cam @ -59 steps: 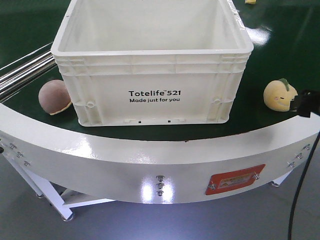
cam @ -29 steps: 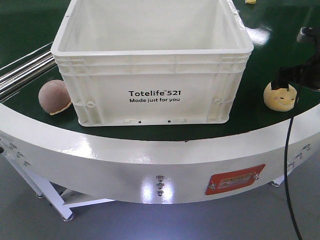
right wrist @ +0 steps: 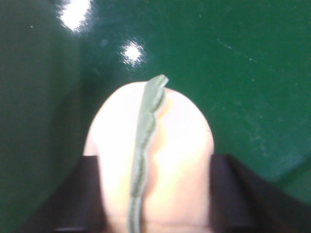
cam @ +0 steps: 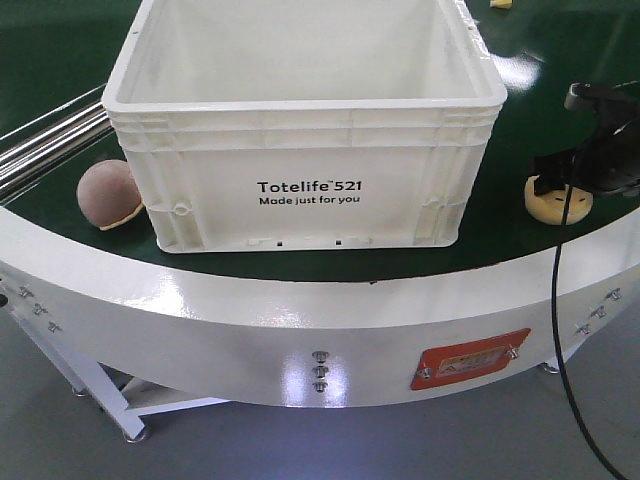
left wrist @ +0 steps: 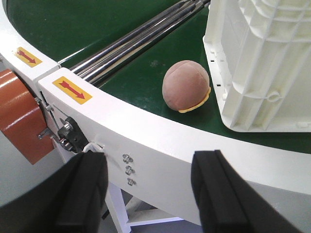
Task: Place moving items into box and shelve
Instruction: 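Reach the right gripper down and grasp the yellow peach plush, then lift the peach plush with the right gripper and drop it into the tote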
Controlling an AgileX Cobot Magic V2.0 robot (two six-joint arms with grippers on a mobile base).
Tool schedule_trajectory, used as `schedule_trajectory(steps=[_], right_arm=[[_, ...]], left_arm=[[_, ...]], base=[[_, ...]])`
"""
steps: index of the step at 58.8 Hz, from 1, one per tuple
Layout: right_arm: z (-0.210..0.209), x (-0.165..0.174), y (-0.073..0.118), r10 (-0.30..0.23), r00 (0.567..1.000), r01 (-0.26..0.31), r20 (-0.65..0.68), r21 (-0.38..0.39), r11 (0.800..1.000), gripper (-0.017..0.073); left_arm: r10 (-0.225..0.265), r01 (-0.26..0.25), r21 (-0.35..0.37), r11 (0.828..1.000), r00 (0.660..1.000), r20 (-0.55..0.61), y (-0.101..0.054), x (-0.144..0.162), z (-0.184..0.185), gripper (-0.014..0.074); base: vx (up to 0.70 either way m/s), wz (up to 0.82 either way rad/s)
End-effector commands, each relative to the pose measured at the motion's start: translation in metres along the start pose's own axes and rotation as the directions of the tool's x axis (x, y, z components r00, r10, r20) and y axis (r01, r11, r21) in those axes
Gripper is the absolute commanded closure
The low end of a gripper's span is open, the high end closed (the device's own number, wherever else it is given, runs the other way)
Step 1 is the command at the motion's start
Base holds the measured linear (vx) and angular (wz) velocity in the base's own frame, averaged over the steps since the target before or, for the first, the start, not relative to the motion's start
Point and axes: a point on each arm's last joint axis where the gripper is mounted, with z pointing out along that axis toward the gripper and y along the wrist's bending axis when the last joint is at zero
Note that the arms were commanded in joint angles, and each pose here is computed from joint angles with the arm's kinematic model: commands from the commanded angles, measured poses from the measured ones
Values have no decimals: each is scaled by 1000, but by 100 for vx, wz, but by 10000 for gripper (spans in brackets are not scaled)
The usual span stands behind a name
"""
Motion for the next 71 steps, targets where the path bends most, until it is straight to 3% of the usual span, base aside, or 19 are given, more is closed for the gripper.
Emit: schedule_trajectory(steps=[1,12,24,31,41,45,46,58,64,71], right_arm=[[-45,-26,-3,-24,989,19,145,36,999,251],[-127,-64,14,-77,936,65,343,46,997,274],[-205,-94,76,-178,805,199,566,25,980,274],[-217,-100,125,-209,730,289,650,-17,957,274],[-203,-99,184,-241,684,394,688,-71,917,265],[-193,-97,201,-257,682,425,685,-85,901,219],[-182,-95,214,-282,686,454,670,-92,886,125],[-181,-95,213,-312,684,471,660,-71,879,-150],[-205,-90,206,-316,672,464,670,-48,885,-161],[-243,-77,190,-260,713,378,652,-44,925,-139]], left_arm=[[-9,7,13,1000,996,92,-1,-15,-4,90],[-9,7,13,1000,996,93,-1,-15,-4,90],[-9,7,15,1000,995,101,-1,-16,-4,90],[-9,7,16,1000,994,109,-1,-16,-4,90],[-9,7,17,1000,993,116,-1,-17,-4,90],[-10,8,18,1000,993,119,-1,-17,-4,90],[-10,8,18,1000,993,119,-1,-17,-4,90],[-10,8,17,1000,993,120,-1,-18,-4,71],[-10,8,19,1000,991,132,-1,-20,-5,2],[-15,13,19,1000,995,102,-2,-20,1,-64]], base=[[0,0],[0,0],[0,0],[0,0],[0,0],[0,0],[0,0],[0,0],[0,0],[0,0]])
